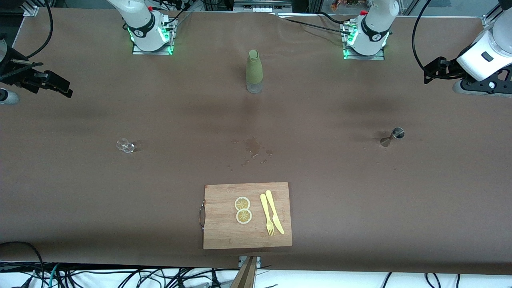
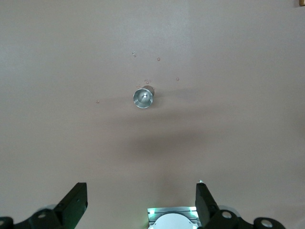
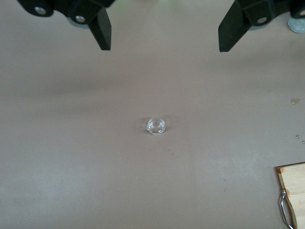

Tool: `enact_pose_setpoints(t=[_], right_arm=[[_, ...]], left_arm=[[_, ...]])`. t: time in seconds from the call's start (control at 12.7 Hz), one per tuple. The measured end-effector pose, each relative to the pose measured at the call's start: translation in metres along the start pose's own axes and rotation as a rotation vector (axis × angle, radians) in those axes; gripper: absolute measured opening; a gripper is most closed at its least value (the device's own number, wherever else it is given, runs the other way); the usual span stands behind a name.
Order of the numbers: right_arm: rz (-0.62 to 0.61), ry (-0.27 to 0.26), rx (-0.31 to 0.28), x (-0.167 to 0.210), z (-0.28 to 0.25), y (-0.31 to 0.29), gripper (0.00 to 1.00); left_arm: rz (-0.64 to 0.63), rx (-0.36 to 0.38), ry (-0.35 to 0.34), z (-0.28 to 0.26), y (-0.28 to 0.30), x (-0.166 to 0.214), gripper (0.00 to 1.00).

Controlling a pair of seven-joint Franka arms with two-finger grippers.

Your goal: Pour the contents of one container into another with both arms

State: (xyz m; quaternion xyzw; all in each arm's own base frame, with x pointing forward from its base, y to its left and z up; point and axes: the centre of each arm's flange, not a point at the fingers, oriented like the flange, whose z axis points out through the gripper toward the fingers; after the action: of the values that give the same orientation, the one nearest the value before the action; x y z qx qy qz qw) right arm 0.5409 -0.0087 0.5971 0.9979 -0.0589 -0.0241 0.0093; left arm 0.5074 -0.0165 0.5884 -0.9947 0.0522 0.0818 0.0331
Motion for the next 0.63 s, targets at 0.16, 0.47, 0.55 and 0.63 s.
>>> enact_pose_setpoints(t=[0.16, 0.47, 0.55, 0.63], right_arm=[[0.000, 0.000, 0.000, 0.0000, 0.0000, 0.0000, 1.00], [0.000, 0.000, 0.000, 0.0000, 0.0000, 0.0000, 1.00], [0.000, 0.000, 0.000, 0.0000, 0.0000, 0.0000, 1.00], [0.000, 0.000, 0.000, 0.0000, 0.0000, 0.0000, 1.00]], left_arm=[[0.002, 0.001, 0.001, -0.0001, 0.0010, 0.0001, 1.00], [0.003, 0.002, 0.018, -0.0017, 0.0013, 0.0020, 1.00], [0.003, 0.002, 0.021, -0.0020, 0.0014, 0.0023, 1.00], [0.004, 0.003, 0.021, -0.0020, 0.0018, 0.0024, 1.00]])
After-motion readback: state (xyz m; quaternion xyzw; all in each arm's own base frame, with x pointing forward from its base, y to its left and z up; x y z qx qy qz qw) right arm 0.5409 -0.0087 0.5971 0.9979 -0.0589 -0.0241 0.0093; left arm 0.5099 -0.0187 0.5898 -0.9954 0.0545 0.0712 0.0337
